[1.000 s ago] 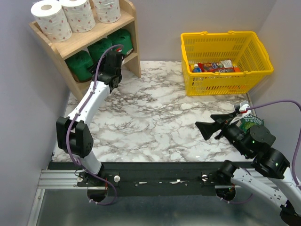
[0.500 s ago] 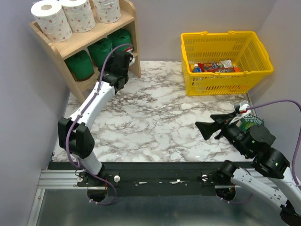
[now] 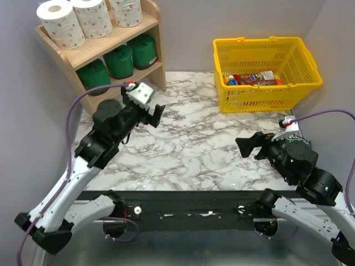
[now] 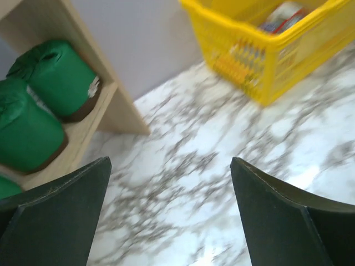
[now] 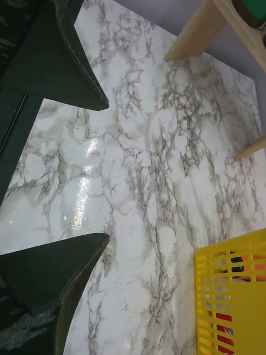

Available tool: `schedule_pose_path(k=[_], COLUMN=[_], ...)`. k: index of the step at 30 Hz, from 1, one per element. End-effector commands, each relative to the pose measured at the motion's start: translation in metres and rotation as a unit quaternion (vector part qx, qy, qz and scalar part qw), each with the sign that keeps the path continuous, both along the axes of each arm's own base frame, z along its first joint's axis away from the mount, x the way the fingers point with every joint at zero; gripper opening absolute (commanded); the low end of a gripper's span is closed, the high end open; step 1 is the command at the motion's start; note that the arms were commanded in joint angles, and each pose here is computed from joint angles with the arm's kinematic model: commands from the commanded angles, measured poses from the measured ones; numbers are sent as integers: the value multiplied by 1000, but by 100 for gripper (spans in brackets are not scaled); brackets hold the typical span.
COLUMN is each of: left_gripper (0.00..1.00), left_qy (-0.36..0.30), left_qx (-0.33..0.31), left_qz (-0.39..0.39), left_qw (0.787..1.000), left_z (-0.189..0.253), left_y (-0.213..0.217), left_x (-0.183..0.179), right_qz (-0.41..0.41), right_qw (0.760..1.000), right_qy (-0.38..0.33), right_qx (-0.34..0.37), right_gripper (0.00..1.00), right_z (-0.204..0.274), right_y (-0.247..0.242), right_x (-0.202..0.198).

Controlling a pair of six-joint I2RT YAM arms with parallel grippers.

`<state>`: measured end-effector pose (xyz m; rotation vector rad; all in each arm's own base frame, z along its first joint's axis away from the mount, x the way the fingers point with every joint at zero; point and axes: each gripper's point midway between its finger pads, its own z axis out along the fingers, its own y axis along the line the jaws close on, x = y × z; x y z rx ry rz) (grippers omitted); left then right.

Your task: Place and organize the paper towels onto the shelf

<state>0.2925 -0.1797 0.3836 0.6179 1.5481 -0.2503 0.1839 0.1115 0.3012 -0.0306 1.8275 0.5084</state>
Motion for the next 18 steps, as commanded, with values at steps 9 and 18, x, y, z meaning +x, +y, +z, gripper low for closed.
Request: schedule_pose_path(k=[9, 18], left_gripper=[99, 99], left_qy=[35, -10], left_qx=[-200, -249], left_qz=[-136, -110], left_qw=[970, 962], left_z=[-35, -43], left_y=[-12, 9], left_x=[-92, -102], right_qz=[-20, -31], right_qw=[997, 997], right_qy=[-70, -60], right_qx=[39, 44], right_gripper=[100, 100], right_z=[27, 28], right_y=[-12, -9], right_x=[2, 7])
